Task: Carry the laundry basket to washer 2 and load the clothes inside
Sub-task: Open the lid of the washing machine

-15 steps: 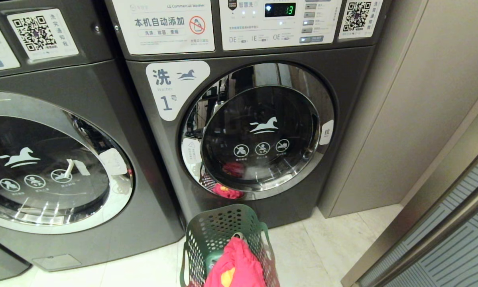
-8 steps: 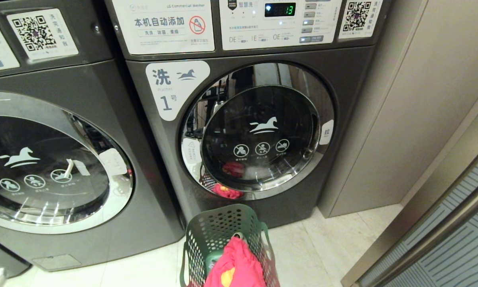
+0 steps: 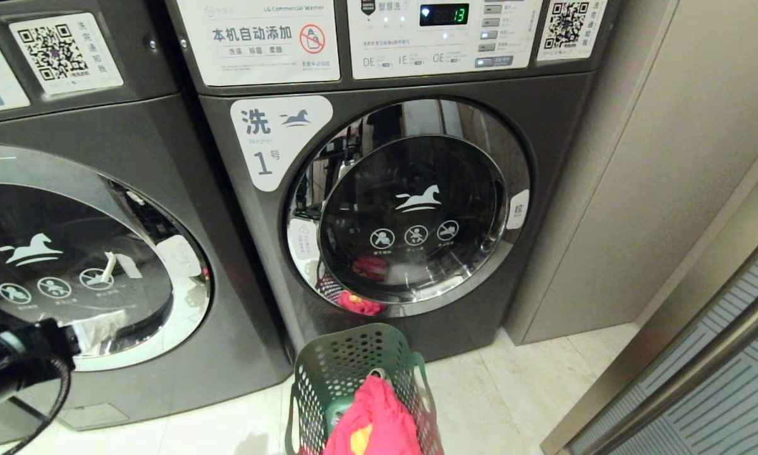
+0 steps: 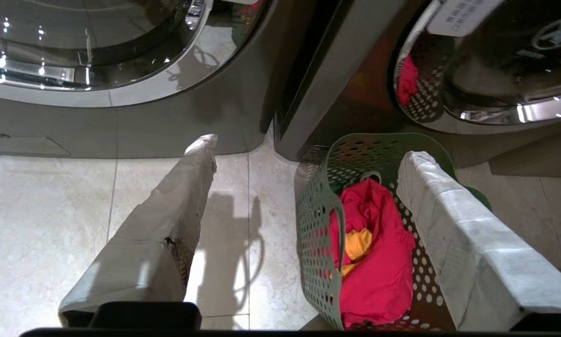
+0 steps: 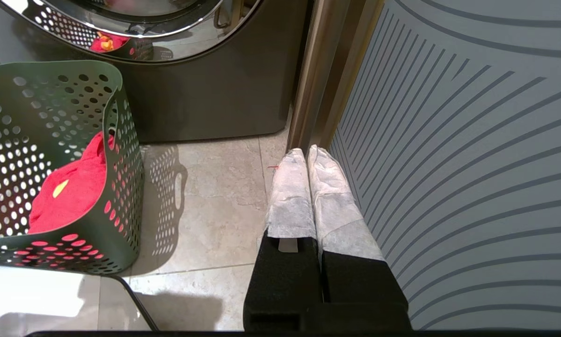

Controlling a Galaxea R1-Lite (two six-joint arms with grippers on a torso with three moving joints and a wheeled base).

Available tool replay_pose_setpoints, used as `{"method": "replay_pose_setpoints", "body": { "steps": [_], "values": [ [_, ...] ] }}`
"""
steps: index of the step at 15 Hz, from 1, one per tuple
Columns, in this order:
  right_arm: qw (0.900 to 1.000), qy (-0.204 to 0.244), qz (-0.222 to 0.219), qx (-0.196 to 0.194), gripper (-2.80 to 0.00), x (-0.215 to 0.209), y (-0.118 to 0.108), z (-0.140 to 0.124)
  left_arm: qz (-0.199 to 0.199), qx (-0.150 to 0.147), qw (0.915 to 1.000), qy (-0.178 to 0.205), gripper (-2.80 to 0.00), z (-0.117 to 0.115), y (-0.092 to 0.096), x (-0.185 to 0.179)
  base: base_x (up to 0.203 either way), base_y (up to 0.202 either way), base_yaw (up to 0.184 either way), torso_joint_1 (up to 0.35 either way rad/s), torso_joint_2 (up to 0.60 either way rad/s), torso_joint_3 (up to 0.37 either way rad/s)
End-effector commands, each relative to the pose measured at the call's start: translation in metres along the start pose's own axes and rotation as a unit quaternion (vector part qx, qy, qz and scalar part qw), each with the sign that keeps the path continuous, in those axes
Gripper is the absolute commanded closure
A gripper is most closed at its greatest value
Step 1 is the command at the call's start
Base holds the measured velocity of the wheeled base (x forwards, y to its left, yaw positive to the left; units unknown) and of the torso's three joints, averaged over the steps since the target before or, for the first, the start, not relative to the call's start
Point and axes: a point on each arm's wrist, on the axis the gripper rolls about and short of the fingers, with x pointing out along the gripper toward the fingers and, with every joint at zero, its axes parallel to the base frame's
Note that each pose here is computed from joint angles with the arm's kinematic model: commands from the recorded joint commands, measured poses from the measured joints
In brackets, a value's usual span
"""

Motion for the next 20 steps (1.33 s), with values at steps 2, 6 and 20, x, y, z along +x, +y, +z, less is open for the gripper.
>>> {"method": "replay_pose_setpoints", "body": {
  "steps": [2,6,20],
  "values": [
    [1.0,0.0,0.0,-0.001,0.0,0.0,0.0,0.0,0.046,-0.042,0.996,0.064,-2.8,-0.006,0.035,0.054,0.0,0.0,0.0,0.0,0.0,0.0],
    [1.0,0.0,0.0,-0.001,0.0,0.0,0.0,0.0,0.067,-0.04,0.9925,0.094,-2.8,-0.014,0.072,0.09,0.0,0.0,0.0,0.0,0.0,0.0],
    [1.0,0.0,0.0,-0.001,0.0,0.0,0.0,0.0,-0.236,0.171,0.9563,-0.025,-2.8,-0.016,0.147,0.153,0.0,0.0,0.0,0.0,0.0,0.0]
  ]
}}
